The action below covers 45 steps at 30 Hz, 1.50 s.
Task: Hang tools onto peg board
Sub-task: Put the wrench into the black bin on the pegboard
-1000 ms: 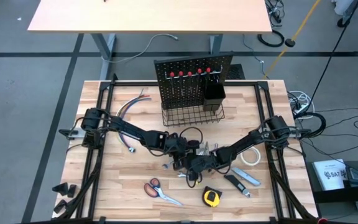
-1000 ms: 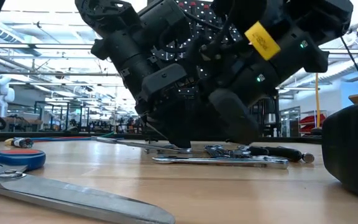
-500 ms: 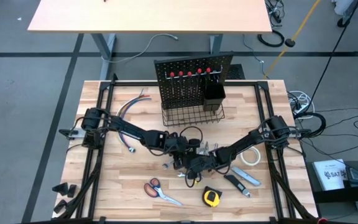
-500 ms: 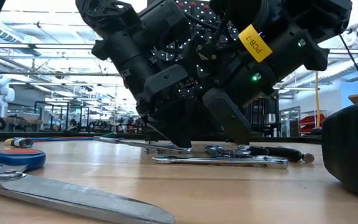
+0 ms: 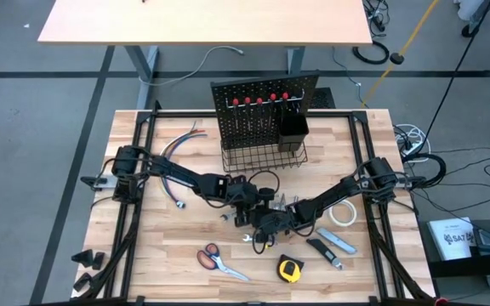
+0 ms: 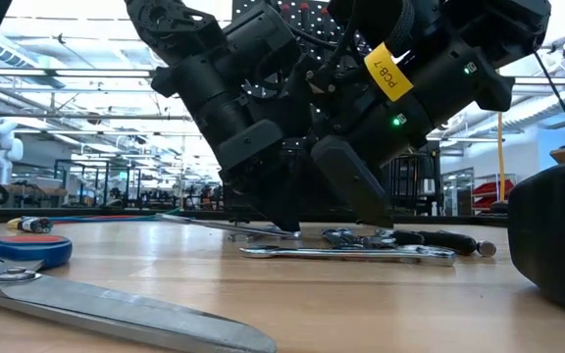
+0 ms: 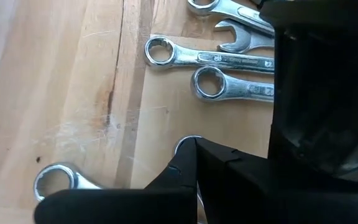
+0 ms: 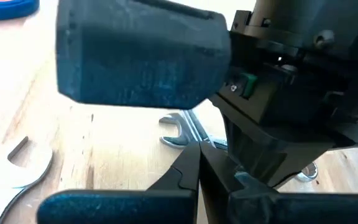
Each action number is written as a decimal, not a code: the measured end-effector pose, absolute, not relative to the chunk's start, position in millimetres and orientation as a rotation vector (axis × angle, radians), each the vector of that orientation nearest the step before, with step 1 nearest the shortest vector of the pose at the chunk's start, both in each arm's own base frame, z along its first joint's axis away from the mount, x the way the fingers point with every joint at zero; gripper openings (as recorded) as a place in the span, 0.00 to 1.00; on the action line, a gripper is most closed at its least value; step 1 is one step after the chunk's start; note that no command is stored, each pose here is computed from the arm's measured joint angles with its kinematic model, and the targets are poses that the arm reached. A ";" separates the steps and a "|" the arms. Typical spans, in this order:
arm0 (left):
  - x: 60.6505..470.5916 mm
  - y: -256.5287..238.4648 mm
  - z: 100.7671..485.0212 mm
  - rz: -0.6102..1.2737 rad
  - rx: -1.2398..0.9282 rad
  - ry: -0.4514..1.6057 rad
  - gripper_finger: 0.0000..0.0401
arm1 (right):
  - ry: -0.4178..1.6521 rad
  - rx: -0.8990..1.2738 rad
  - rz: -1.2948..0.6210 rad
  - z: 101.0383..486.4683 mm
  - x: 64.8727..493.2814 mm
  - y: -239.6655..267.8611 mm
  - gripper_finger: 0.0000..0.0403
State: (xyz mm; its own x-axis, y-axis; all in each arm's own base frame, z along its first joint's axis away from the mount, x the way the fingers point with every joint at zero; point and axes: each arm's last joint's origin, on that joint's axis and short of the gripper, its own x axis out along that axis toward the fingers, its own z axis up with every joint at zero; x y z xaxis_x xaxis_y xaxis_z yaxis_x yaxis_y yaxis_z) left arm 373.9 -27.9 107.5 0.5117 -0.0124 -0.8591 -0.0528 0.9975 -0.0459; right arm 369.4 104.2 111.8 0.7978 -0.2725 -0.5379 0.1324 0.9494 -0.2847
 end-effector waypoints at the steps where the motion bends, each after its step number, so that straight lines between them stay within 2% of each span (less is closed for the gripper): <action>1: 373.9 -27.7 107.5 0.019 -0.059 1.035 0.00 | 0.610 -0.238 -0.220 111.9 369.5 104.2 0.00; 9: 373.8 -27.7 107.6 0.004 -0.033 1.035 0.01 | 0.611 -0.237 -0.220 111.9 369.4 104.2 0.00; 19: 370.7 -27.5 114.6 0.005 -0.023 1.043 0.11 | 0.610 -0.236 -0.217 112.5 369.6 104.1 0.00; 45: 366.1 -34.6 129.3 0.022 0.066 1.021 0.12 | 0.623 -0.240 -0.213 111.4 368.7 104.0 0.00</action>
State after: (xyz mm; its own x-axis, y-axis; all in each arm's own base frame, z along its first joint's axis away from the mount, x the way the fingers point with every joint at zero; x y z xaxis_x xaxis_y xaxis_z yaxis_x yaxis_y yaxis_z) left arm 366.1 -34.6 129.3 0.5226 0.0489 -0.8512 0.0125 0.9978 0.0650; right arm 368.7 104.0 111.4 0.7922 -0.2677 -0.5485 0.1245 0.9507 -0.2841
